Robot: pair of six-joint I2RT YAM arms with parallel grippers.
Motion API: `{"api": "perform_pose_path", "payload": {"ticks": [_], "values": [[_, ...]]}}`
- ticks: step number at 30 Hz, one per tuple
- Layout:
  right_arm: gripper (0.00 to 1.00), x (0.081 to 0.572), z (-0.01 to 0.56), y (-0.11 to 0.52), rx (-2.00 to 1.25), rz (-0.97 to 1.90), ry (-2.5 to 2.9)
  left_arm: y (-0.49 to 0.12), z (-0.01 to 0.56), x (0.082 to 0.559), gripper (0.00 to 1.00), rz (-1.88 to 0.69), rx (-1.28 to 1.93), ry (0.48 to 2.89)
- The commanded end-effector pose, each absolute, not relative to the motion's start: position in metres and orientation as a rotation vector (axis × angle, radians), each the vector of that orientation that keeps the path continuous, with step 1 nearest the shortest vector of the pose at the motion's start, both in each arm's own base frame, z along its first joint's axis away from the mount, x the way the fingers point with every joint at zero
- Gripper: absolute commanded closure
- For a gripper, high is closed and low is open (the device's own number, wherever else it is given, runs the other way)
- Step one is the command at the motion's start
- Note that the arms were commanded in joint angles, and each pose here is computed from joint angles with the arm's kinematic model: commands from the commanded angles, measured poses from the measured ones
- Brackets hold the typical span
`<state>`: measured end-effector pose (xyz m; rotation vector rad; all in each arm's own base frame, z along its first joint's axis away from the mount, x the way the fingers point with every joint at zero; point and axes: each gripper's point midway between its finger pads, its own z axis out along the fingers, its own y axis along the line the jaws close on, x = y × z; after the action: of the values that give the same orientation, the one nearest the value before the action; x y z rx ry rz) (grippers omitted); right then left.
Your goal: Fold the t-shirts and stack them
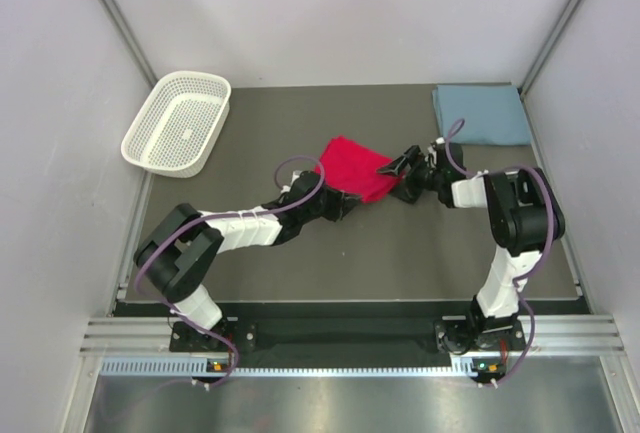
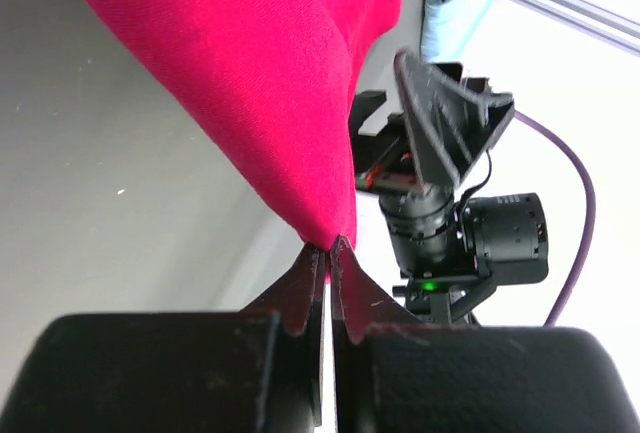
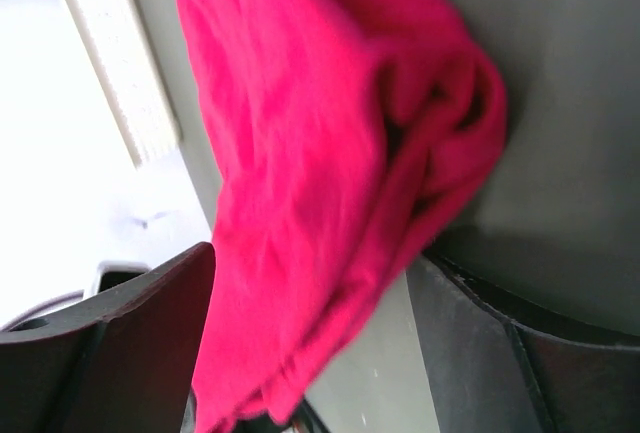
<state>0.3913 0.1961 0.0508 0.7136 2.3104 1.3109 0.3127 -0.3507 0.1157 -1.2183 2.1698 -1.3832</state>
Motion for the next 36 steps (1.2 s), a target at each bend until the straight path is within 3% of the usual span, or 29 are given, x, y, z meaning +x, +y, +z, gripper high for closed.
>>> {"api": "perform_pose_path", "payload": {"ticks": [1, 6, 8, 10, 11, 13, 14, 15, 19, 24, 28, 36], "values": [[0.23, 0.418, 0.042, 0.194, 0.772, 1.183, 2.273, -0.355, 0.150, 0.315, 1.00, -1.491, -1.179, 2.114], [0.26, 0.433, 0.029, 0.199, 0.773, 1.149, 2.276, -0.358, 0.149, 0.314, 1.00, -1.502, -1.175, 2.129], [0.32, 0.438, 0.025, 0.198, 0.774, 1.132, 2.272, -0.359, 0.148, 0.313, 1.00, -1.500, -1.162, 2.140], [0.45, 0.444, 0.028, 0.200, 0.753, 1.139, 2.258, -0.360, 0.145, 0.310, 1.00, -1.491, -1.153, 2.161], [0.62, 0.446, 0.029, 0.200, 0.728, 1.137, 2.252, -0.359, 0.144, 0.310, 1.00, -1.485, -1.144, 2.166], [0.79, 0.454, 0.032, 0.202, 0.644, 1.117, 2.264, -0.358, 0.139, 0.306, 0.98, -1.468, -1.133, 2.191], [0.95, 0.452, 0.029, 0.203, 0.627, 1.108, 2.295, -0.357, 0.134, 0.302, 0.93, -1.449, -1.121, 2.224], [1.00, 0.458, 0.038, 0.206, 0.577, 1.111, 2.292, -0.356, 0.132, 0.299, 0.79, -1.436, -1.115, 2.246], [1.00, 0.468, 0.063, 0.200, 0.270, 0.960, 2.328, -0.355, 0.128, 0.280, 0.52, -1.359, -0.891, 2.385], [1.00, 0.484, 0.106, 0.181, -0.015, 0.628, 2.405, -0.328, 0.127, 0.261, 0.51, -1.131, -0.477, 2.555], [1.00, 0.506, 0.138, 0.159, -0.182, 0.410, 2.427, -0.283, 0.131, 0.258, 0.52, -0.917, -0.116, 2.553], [1.00, 0.553, 0.207, 0.122, -0.292, 0.072, 2.254, -0.223, 0.131, 0.255, 0.53, -0.814, 0.109, 2.479]]}}
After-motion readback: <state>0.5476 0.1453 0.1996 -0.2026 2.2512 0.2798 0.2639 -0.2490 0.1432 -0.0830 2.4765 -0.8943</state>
